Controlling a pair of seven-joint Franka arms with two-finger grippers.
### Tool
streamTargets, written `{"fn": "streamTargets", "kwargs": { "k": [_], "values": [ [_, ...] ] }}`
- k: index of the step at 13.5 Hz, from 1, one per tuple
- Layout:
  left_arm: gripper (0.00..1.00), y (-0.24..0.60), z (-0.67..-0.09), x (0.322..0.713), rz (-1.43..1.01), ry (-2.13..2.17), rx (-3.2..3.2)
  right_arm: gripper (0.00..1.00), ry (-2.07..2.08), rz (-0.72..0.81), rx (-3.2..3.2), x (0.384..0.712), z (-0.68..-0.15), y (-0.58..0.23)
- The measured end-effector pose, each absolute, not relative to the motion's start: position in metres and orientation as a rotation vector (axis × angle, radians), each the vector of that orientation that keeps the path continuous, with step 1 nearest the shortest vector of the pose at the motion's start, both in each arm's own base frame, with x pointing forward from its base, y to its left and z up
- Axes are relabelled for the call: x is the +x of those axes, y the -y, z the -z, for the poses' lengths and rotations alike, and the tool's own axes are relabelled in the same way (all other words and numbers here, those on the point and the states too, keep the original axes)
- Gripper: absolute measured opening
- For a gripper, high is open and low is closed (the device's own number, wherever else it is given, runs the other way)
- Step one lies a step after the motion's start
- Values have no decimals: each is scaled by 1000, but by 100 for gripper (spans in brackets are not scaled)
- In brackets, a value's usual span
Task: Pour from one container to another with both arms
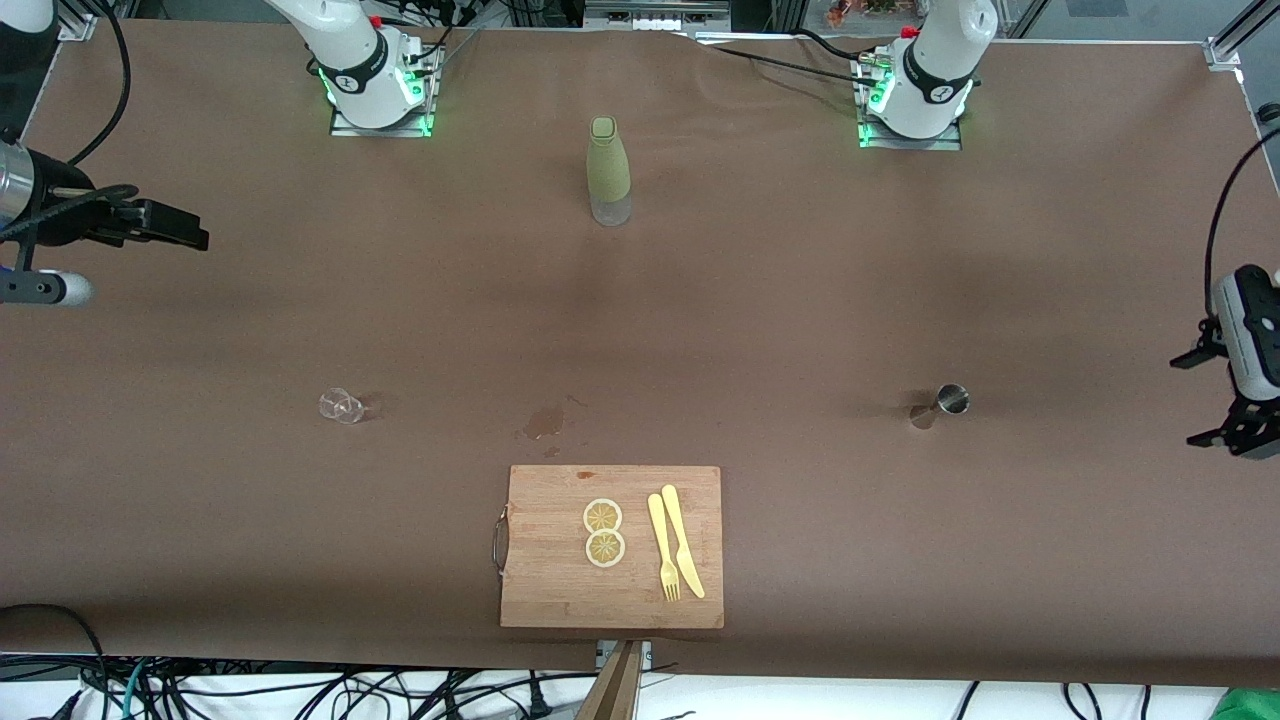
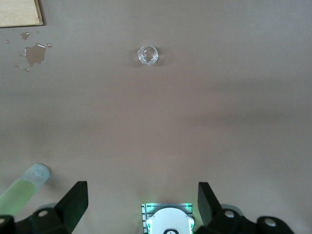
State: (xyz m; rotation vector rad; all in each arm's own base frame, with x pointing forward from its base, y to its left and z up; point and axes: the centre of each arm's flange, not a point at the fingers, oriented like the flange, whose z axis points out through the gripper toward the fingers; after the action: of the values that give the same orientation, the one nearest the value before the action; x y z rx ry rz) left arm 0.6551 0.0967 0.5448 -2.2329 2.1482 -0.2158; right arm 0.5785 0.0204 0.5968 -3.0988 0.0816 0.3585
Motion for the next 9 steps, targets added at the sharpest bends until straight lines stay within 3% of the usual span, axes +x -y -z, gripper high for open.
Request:
{"fn": "streamTargets", "kwargs": {
  "k": [9],
  "values": [
    [100,-56,-577,587,110,-1060,-2971,100,-82,-229,-3162,548,-636,-7]
  ]
}}
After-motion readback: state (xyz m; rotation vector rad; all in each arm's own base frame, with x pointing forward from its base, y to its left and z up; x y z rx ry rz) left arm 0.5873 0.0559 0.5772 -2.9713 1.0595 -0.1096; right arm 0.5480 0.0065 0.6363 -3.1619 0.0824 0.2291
